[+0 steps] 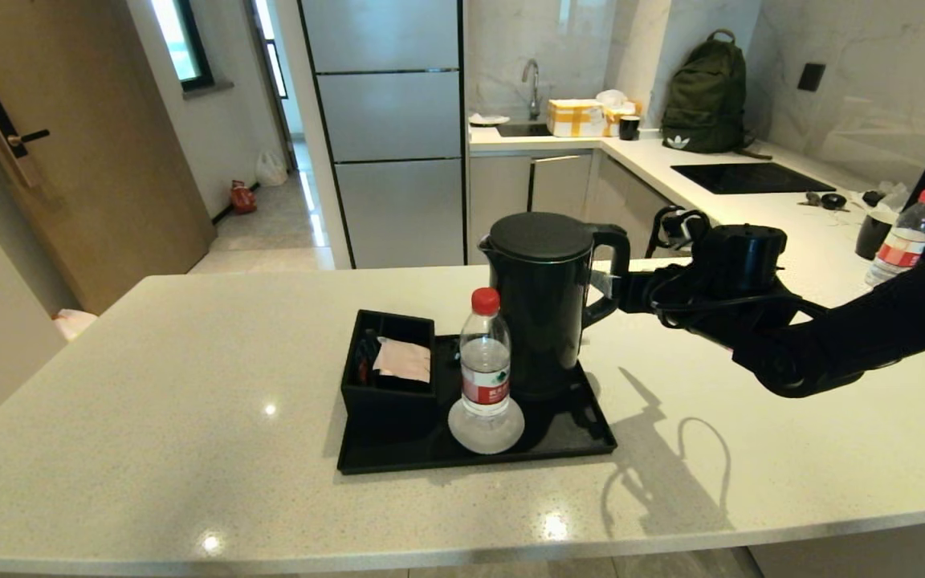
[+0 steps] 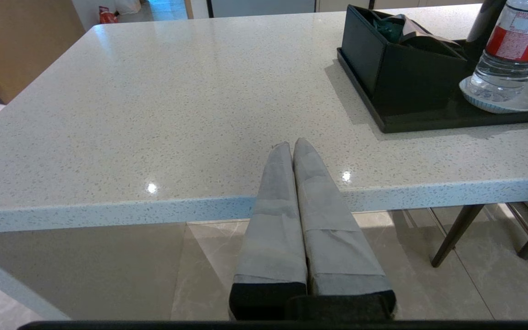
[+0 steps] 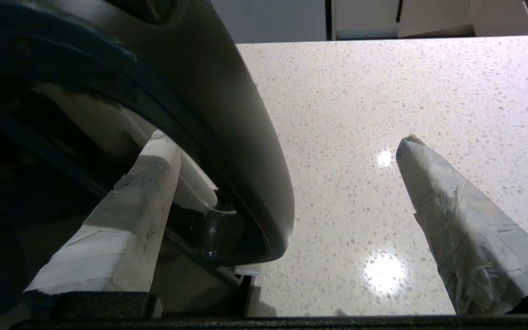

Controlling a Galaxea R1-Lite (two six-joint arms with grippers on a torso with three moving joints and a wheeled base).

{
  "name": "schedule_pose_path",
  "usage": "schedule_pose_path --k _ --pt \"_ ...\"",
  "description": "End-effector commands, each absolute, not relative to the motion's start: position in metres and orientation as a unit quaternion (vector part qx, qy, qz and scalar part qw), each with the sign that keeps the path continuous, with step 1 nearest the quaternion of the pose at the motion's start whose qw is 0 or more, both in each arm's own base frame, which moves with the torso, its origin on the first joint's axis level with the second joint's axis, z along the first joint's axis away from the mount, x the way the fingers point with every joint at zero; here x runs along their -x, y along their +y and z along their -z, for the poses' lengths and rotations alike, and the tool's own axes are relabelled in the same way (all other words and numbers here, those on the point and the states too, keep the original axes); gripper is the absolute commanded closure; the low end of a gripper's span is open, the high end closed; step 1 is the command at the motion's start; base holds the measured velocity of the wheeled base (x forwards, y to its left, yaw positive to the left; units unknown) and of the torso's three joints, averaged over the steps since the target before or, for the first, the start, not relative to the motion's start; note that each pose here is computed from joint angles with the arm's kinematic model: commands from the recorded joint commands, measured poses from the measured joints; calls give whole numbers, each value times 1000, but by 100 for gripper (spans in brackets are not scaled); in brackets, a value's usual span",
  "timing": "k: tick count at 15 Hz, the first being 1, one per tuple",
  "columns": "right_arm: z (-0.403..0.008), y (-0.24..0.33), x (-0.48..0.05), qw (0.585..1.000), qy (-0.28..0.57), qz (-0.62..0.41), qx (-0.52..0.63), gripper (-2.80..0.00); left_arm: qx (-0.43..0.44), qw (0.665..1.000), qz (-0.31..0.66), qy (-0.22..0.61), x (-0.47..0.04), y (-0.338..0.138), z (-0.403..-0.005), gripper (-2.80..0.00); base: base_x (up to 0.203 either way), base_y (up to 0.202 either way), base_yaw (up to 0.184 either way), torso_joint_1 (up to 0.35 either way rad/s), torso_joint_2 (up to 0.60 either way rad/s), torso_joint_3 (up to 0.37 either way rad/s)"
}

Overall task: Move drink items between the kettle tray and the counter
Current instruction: Pick up the kettle

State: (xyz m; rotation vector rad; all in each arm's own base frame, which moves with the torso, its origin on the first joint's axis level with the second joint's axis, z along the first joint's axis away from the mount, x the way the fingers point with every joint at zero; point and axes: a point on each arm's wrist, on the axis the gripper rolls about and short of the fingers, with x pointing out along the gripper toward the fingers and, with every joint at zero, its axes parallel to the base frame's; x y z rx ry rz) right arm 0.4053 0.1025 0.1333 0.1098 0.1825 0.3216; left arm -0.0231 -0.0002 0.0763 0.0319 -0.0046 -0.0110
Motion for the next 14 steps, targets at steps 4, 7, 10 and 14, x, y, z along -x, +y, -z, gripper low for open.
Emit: schedule_pose_path --k 4,7,10,14 --pt "-124 105 -415 982 93 -159 -38 -280 -16 1000 5 -2 23 0 -76 0 0 0 0 0 0 0" --pt "-120 105 -417 983 94 -155 -28 -280 -15 1000 5 -2 23 0 -76 0 0 0 0 0 0 0" --pt "-121 106 -422 984 86 -153 -22 -280 -16 1000 5 -2 23 0 -76 0 0 0 0 0 0 0" --pt "-122 105 -426 985 82 -149 -17 0 -15 1000 5 -2 23 0 -76 0 0 0 0 0 0 0"
